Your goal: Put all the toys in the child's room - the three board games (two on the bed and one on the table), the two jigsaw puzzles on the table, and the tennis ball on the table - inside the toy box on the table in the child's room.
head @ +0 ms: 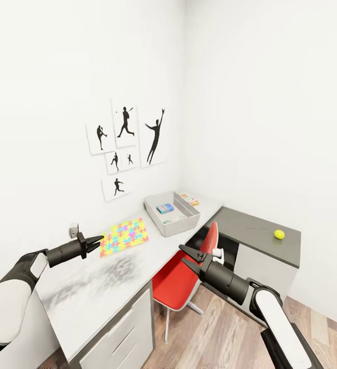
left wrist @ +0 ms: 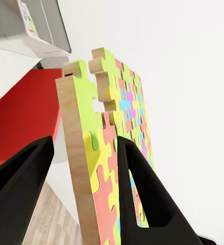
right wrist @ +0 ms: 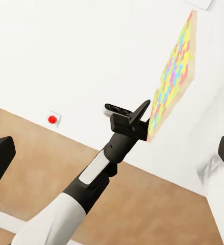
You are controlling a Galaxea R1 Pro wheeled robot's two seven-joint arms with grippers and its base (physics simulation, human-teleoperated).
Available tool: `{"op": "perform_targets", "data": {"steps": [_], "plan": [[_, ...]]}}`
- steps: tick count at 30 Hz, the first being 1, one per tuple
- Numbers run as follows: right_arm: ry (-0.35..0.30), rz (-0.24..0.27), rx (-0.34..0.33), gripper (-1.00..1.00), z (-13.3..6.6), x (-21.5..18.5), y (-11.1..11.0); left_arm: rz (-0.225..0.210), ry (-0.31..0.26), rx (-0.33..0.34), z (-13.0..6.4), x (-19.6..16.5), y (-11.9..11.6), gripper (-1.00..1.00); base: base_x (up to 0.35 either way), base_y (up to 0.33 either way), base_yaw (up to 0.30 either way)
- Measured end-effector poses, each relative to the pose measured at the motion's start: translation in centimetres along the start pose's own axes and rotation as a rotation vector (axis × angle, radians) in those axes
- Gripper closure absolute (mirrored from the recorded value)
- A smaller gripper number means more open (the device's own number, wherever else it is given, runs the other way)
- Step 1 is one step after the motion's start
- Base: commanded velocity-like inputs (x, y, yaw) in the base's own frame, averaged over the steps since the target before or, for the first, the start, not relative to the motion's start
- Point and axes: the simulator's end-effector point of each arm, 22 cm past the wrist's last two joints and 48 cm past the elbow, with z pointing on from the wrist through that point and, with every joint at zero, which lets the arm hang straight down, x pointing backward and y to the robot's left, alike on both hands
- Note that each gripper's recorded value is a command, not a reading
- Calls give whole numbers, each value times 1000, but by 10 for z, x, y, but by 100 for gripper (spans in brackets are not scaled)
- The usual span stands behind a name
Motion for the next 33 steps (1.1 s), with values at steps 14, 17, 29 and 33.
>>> {"op": "perform_targets", "data": {"steps": [14,17,29,33], "plan": [[5,18,11,-100,1,2,-10,-16,5,-13,3,2,13,100,0,-19,0],[4,19,12,-100,1,2,-11,-17,6,-13,3,2,13,100,0,0,0],[4,20,10,-100,2,2,-10,-17,6,-15,3,3,14,100,0,-123,0],[4,20,10,-100,2,2,-10,-17,6,-14,3,3,14,100,0,-20,0]]}}
